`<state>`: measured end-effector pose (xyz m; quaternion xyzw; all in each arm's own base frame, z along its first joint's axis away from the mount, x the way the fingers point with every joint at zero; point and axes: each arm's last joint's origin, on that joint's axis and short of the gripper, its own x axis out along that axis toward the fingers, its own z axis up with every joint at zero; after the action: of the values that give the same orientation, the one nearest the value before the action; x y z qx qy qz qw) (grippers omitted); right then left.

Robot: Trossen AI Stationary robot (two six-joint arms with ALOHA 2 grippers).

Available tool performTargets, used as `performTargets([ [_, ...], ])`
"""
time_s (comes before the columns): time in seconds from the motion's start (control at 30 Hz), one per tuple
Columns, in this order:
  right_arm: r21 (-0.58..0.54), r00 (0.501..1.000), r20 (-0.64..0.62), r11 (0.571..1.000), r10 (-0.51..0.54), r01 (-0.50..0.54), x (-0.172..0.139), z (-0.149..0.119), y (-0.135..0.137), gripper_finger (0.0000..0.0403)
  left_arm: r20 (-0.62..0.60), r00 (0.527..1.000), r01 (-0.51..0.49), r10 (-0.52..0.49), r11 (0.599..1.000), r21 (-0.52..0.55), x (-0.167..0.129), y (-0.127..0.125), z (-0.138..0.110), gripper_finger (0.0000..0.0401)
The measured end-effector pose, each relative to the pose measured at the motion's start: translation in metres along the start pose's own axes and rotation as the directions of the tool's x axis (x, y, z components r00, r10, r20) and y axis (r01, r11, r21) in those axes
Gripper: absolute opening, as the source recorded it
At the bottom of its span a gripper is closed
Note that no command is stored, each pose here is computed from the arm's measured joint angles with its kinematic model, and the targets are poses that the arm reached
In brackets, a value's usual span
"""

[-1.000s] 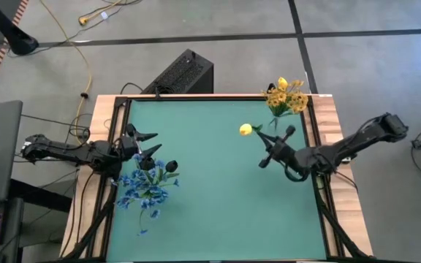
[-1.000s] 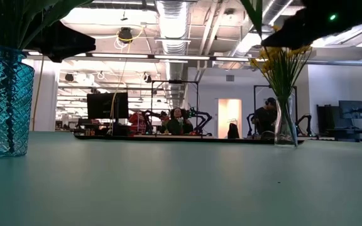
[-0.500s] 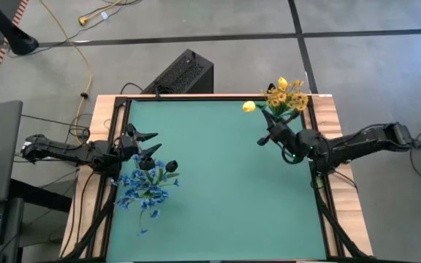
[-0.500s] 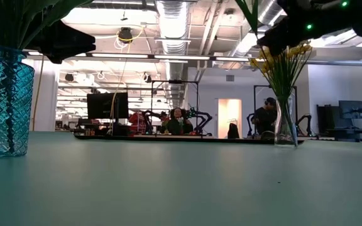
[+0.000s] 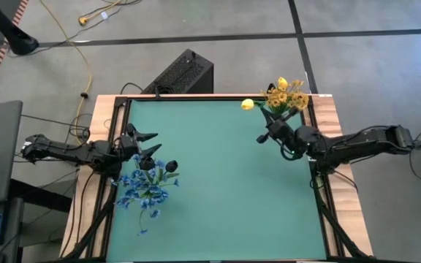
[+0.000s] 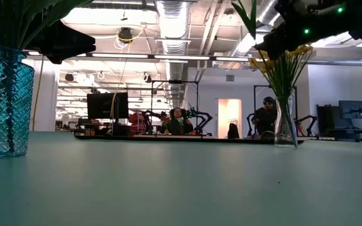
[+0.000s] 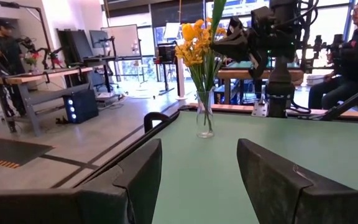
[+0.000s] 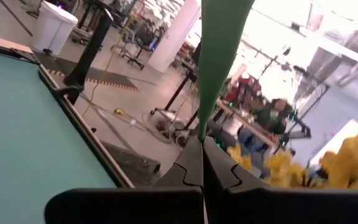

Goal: Sort flowers into vase by color
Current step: Put the yellow flower into the transparent flower vase

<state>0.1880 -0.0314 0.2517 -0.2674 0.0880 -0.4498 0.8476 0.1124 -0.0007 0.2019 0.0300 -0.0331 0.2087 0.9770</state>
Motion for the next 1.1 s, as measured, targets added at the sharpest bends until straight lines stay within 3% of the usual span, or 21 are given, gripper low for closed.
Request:
performTargets([
  [0.2,0.066,0.998,-0.068,0.998,-0.015,0.020,0.006,-0.010,-0.001,0.0016,0.000,1.000,0.000,0.000,1.000,-0.002,0.000,0.000,0.000,0.0199],
  [0.43,0.050,0.983,-0.145,0.992,-0.111,0.119,0.008,-0.014,-0.005,0.0016,-0.002,1.000,0.000,0.000,1.000,-0.008,0.000,0.000,0.000,0.0199],
  [0.63,0.073,0.974,-0.189,0.988,-0.122,0.138,0.008,-0.019,-0.004,0.0017,-0.002,1.000,0.000,0.000,1.000,-0.007,0.000,0.000,0.000,0.0199],
  [1.1,0.181,0.910,-0.318,0.926,-0.265,0.332,0.007,-0.031,-0.006,0.0017,-0.007,1.000,-0.001,0.001,1.000,-0.004,0.000,0.000,-0.001,0.0199],
])
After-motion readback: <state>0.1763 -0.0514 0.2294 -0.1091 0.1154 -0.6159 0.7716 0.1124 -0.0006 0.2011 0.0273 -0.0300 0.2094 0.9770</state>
